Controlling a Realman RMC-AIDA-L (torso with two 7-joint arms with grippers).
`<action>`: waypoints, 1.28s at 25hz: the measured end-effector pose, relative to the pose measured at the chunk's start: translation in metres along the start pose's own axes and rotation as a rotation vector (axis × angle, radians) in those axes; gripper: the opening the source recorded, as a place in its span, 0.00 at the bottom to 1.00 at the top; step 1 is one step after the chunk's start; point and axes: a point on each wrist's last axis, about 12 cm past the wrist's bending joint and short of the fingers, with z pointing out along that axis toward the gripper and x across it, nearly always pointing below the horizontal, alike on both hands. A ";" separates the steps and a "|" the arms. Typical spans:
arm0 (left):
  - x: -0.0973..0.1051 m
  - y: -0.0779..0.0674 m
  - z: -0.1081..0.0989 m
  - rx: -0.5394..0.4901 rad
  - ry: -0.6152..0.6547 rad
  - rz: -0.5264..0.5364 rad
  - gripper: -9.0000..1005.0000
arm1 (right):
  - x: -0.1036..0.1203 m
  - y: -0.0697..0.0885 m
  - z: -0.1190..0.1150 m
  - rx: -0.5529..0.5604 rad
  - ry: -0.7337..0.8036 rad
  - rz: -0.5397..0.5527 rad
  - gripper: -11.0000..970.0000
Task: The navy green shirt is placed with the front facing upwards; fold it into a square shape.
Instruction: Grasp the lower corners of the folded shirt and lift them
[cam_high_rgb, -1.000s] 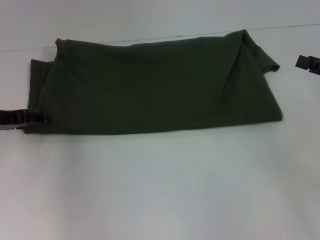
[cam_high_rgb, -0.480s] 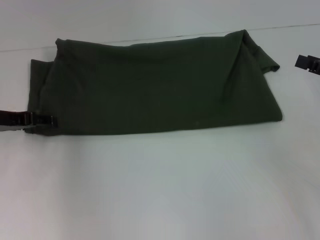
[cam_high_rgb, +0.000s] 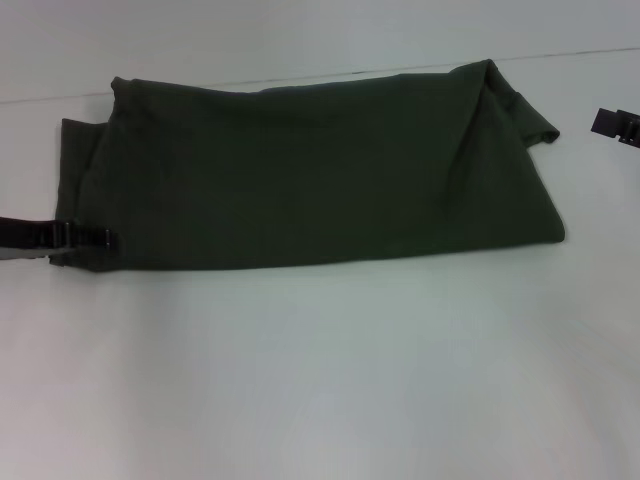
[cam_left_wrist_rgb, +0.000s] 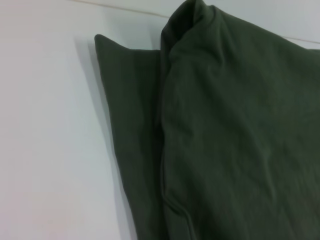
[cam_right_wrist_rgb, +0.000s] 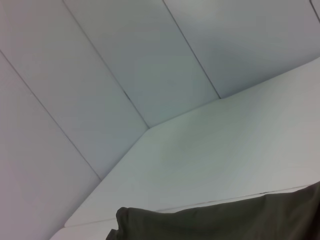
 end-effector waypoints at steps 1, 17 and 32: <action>0.001 0.000 0.001 0.001 0.005 -0.001 0.77 | 0.000 0.000 0.000 0.000 0.000 0.001 0.67; -0.001 0.003 0.001 -0.049 0.048 -0.029 0.74 | 0.000 0.000 -0.002 -0.003 -0.010 0.009 0.67; -0.003 -0.001 -0.001 -0.033 0.062 -0.024 0.21 | 0.000 0.000 -0.005 -0.007 -0.010 0.013 0.67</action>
